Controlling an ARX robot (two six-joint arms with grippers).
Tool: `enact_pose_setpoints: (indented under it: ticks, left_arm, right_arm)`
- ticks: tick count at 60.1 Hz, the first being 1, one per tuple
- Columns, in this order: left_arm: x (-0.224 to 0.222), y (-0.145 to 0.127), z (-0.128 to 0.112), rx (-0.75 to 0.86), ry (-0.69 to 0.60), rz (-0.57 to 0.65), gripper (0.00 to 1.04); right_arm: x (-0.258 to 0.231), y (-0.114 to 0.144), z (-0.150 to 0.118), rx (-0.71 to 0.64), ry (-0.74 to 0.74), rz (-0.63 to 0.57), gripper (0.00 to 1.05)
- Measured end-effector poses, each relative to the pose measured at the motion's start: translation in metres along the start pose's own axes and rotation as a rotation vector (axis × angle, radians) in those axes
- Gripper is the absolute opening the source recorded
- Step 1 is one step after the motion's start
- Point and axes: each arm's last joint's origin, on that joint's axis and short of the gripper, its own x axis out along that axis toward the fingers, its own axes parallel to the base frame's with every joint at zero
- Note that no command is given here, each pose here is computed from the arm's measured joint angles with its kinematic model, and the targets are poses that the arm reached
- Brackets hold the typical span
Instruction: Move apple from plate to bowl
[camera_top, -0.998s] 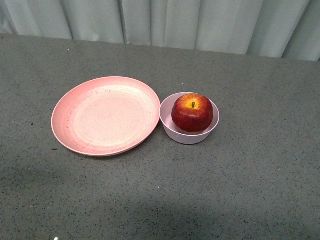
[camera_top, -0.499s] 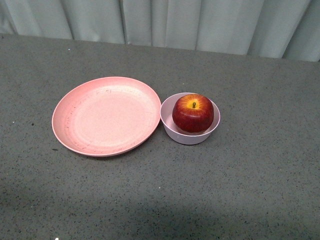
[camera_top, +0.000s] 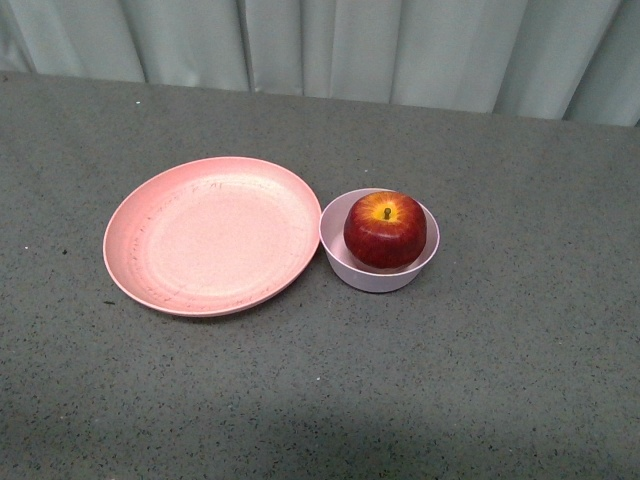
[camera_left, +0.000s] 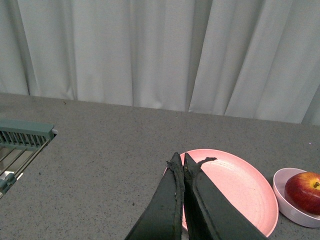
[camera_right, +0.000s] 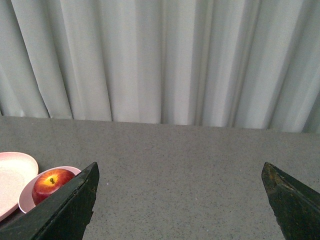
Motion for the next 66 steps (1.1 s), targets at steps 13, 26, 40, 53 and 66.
enact_pose_setpoints:
  ticks: [13, 26, 40, 53, 66]
  left_arm:
    - [-0.006, 0.000, 0.000, 0.000, -0.002, 0.000, 0.04]
    - [-0.011, 0.000, 0.000, 0.000, -0.002, 0.000, 0.04]
    - [-0.018, 0.000, -0.003, 0.000, 0.024, 0.000, 0.04]
    - [-0.025, 0.000, -0.003, 0.001, 0.006, -0.003, 0.04]
    - [-0.025, 0.000, -0.003, 0.001, 0.005, -0.002, 0.28]
  right_arm:
    - [0.000, 0.000, 0.000, 0.000, 0.000, 0.000, 0.95]
    - [0.000, 0.000, 0.000, 0.000, 0.000, 0.000, 0.95]
    - [0.000, 0.000, 0.000, 0.000, 0.000, 0.000, 0.95]
    - [0.000, 0.000, 0.000, 0.000, 0.000, 0.000, 0.95]
    - [0.000, 0.000, 0.000, 0.000, 0.000, 0.000, 0.95]
